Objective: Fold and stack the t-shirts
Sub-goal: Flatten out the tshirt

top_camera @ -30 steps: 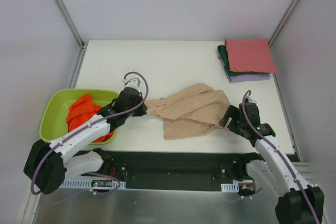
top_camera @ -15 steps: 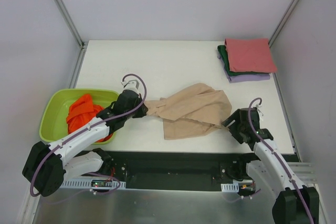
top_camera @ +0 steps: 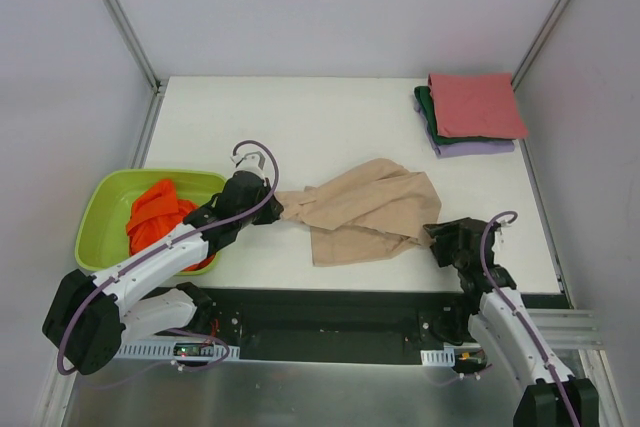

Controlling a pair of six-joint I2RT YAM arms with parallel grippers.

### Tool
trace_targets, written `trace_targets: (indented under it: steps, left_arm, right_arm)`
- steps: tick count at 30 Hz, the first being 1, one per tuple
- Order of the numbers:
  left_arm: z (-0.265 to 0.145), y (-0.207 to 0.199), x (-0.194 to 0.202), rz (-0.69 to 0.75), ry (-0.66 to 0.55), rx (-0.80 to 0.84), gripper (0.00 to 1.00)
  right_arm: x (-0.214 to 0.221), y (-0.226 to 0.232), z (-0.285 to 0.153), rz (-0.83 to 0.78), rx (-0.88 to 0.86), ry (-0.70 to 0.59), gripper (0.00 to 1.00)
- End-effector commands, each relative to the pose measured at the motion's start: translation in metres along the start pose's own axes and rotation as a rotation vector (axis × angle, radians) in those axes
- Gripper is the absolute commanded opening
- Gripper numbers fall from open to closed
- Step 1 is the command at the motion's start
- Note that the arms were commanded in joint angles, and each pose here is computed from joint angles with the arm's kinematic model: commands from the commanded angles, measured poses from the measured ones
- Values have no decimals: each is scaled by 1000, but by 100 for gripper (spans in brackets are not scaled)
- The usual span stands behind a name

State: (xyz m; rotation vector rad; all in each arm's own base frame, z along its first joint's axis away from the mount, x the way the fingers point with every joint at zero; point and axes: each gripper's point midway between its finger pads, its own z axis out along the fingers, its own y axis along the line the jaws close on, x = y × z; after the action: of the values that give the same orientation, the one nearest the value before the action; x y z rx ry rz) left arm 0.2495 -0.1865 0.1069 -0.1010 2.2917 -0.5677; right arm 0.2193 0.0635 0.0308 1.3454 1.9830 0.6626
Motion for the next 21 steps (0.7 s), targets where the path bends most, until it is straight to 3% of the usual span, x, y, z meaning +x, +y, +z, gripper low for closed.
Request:
trace_targets:
  steps: [1,4,7,13,16,21]
  left_arm:
    - [-2,-6,-6,-17,-32,31,0]
    - [-4,-5,-8,-18,-40,31,0]
    - [-4,-4,-8,-18,-46,26,0]
    - [-5,-2,-11,-22,-62,14,0]
    - [-6,-2,-16,-26,-80,6,0]
    - [-9,-8,-31,-31,-118,9,0]
  right_arm:
    - [1,-17,4,47,51,-11,54]
    - [3,-24,8,46,71,-6,52]
    - [5,-28,11,42,78,2,44]
    - [1,-23,9,4,54,-18,23]
    - [-6,-17,5,-31,28,-48,2]
    - [-22,1,-9,-125,-27,-116,1]
